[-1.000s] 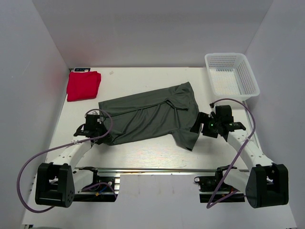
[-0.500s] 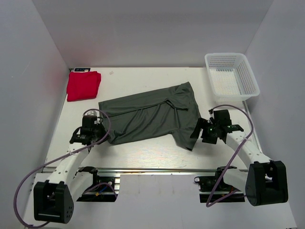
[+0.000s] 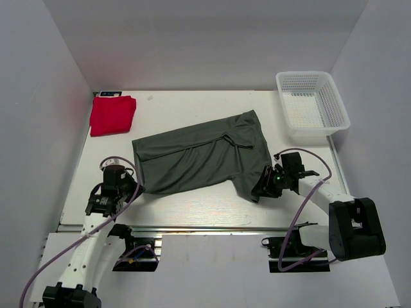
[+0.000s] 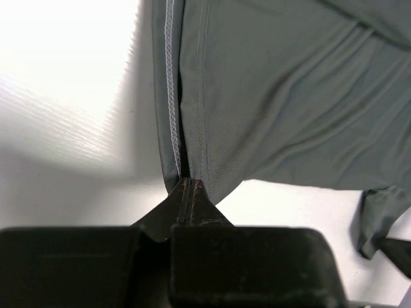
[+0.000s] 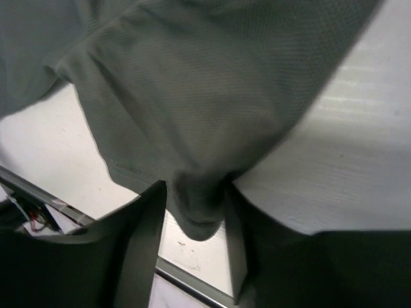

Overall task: Fold and stack the t-shirts
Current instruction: Grap the side of the flattened tshirt closest away from the robot with both arms

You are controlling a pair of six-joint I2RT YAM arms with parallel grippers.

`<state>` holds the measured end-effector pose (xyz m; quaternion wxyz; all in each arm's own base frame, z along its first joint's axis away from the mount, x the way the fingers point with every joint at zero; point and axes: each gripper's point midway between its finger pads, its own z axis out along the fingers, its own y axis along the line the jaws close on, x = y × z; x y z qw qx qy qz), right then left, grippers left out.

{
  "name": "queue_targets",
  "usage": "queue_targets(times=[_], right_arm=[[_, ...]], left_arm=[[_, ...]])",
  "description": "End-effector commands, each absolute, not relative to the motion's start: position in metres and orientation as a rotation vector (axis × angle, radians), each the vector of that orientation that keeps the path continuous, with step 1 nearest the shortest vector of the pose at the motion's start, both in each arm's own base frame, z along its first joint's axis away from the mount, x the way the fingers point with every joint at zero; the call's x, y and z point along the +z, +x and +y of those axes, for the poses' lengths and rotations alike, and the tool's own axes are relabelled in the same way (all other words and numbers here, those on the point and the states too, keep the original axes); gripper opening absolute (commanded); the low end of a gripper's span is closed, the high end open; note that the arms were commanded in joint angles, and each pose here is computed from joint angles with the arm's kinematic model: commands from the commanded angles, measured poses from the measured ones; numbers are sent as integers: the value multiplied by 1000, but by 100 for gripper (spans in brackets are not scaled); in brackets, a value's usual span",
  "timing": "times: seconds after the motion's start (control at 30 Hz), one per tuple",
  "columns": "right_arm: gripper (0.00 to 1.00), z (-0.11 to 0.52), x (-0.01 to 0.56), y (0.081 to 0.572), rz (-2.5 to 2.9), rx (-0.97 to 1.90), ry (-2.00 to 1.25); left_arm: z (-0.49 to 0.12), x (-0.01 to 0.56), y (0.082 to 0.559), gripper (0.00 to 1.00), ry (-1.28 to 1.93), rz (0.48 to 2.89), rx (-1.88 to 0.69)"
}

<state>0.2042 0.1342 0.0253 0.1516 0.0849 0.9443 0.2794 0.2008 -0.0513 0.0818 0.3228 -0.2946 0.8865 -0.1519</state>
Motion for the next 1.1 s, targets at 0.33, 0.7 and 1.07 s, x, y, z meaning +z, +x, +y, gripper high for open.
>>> queue_targets(times=[0.33,0.7,1.07], right_arm=[[0,99,29,186,2751,523,385],[0,129,66,207,2653,748,223],[0,143,126,287,2507,776,169]], left_arm=[[-31,75,188,0,-955,2296,-272],[-37,98,206,0,-878,2223,-338],[-28,116,242,0,-924,2179,-284]])
